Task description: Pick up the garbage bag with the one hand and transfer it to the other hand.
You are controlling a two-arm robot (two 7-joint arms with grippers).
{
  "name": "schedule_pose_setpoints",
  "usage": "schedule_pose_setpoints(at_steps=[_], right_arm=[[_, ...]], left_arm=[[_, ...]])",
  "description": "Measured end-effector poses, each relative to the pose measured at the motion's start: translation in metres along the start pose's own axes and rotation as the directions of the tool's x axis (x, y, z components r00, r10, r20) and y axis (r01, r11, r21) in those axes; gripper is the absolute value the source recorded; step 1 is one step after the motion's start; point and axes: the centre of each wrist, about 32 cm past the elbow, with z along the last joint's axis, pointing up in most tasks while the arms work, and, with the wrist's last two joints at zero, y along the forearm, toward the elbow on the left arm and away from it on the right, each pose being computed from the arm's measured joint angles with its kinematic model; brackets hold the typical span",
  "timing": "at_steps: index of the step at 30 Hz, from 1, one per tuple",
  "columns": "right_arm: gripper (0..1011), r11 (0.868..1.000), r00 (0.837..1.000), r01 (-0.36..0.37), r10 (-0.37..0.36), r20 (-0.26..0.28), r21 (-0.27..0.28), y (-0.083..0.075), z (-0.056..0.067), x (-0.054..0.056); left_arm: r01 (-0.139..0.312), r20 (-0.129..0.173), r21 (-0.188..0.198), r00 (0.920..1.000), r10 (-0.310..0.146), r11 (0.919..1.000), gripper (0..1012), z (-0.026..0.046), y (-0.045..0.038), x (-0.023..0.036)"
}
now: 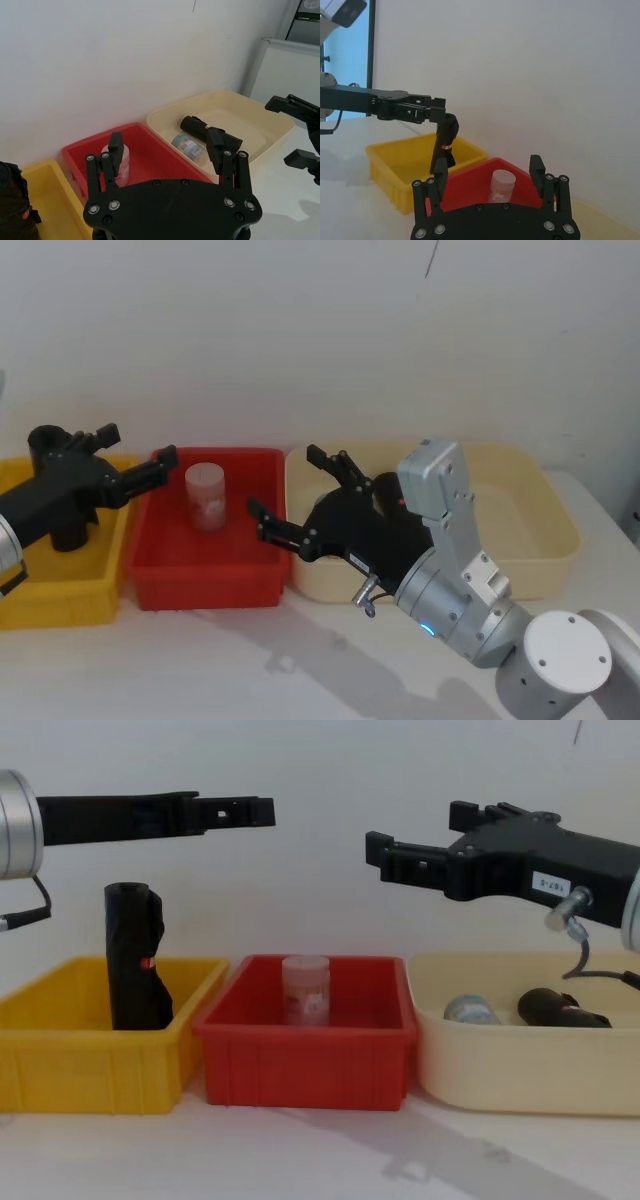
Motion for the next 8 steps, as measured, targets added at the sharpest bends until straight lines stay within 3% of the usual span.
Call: schedule_pose_setpoints(at_steps=[8], right_arm=[[1000,1.0,1.0,-0.011,0.011,0.002,0.004,-0.001,-0.0008,-0.0025]], left_arm=[[0.007,-0.002,0.0,1.0,-0.007,1.0,1001,-0.0013,-0.0006,-0.0001]])
